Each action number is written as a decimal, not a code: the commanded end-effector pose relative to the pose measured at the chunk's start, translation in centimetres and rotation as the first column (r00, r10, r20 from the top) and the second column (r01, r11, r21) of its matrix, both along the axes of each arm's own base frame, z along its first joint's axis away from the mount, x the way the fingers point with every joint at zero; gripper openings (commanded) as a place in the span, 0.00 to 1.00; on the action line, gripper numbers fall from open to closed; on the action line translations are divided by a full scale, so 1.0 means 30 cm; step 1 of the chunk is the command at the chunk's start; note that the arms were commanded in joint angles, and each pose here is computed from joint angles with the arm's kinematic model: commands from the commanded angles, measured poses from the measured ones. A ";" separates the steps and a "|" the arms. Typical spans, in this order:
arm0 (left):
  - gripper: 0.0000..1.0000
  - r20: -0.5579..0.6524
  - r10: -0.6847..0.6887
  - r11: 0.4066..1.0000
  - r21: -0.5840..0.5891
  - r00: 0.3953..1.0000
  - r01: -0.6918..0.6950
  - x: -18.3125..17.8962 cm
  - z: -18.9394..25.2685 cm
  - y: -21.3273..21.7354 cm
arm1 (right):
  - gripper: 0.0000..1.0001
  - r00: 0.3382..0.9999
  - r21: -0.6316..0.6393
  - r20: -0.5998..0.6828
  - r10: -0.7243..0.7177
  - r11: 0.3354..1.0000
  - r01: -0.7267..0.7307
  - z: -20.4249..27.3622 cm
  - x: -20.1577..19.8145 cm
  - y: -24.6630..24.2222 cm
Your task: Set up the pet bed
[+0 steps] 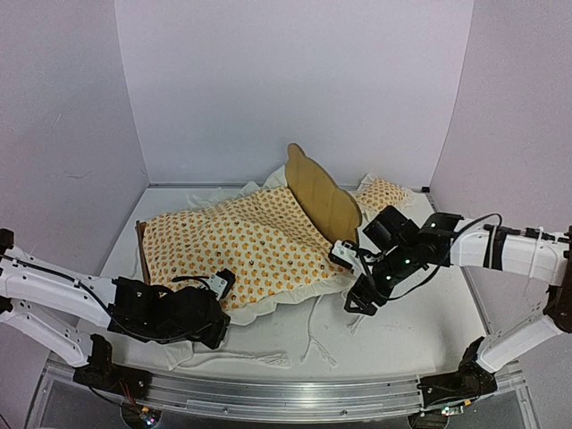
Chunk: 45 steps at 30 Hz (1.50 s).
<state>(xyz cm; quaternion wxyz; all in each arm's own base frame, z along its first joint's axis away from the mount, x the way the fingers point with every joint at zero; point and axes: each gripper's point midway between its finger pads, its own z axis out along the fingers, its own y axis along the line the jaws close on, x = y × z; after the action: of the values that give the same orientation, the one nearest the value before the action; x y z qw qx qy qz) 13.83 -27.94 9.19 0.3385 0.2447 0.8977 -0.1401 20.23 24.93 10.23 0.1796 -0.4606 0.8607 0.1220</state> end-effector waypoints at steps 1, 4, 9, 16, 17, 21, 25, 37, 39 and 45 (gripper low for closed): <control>0.02 -0.021 -0.080 0.996 -0.044 0.997 0.079 -0.011 0.021 -0.095 | 0.85 0.987 0.149 0.011 0.161 0.976 -0.161 0.148 -0.040 0.126; 0.02 -0.035 -0.083 0.996 -0.047 0.996 0.082 -0.012 0.011 -0.099 | 0.86 0.937 0.177 0.101 0.334 0.921 -0.347 0.151 -0.074 0.225; 0.02 -0.043 -0.040 0.996 -0.078 0.998 0.037 0.003 0.017 -0.079 | 0.84 0.704 0.084 0.395 0.590 0.740 -0.668 0.122 -0.102 0.355; 0.02 -0.019 0.010 0.991 -0.132 1.000 -0.013 0.028 0.068 -0.055 | 0.82 0.463 -0.186 0.626 0.628 0.696 -0.693 0.052 0.014 0.458; 0.02 -0.016 0.013 0.990 -0.140 1.000 -0.015 0.030 0.076 -0.054 | 0.83 0.432 -0.211 0.662 0.612 0.706 -0.676 0.059 0.039 0.473; 0.02 -0.006 0.019 0.989 -0.145 1.000 -0.020 0.039 0.085 -0.044 | 0.82 0.390 -0.288 0.779 0.491 0.833 -0.473 0.123 0.216 0.504; 0.01 -0.011 0.015 0.991 -0.136 1.000 -0.016 0.040 0.077 -0.044 | 0.44 0.374 -0.272 0.831 0.412 0.887 -0.373 0.212 0.274 0.495; 0.01 -0.015 0.029 0.992 -0.123 0.999 -0.030 0.053 0.076 -0.021 | 0.00 0.680 -0.136 0.517 0.520 0.835 -0.534 0.178 0.068 0.275; 0.01 -0.017 0.028 0.992 -0.122 0.999 -0.030 0.054 0.078 -0.022 | 0.00 0.715 -0.095 0.409 0.568 0.805 -0.585 0.171 0.003 0.240; 0.08 -0.040 -0.022 0.992 -0.122 0.999 0.017 0.033 0.080 -0.041 | 0.48 0.829 -0.107 0.072 0.555 0.831 -0.547 0.090 -0.082 0.099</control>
<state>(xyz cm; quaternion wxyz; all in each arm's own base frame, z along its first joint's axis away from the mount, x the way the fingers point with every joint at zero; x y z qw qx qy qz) 15.08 -29.22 11.01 0.3405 0.2127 0.8937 -0.2004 20.73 32.14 14.63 0.2968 -0.7216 0.6186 0.0917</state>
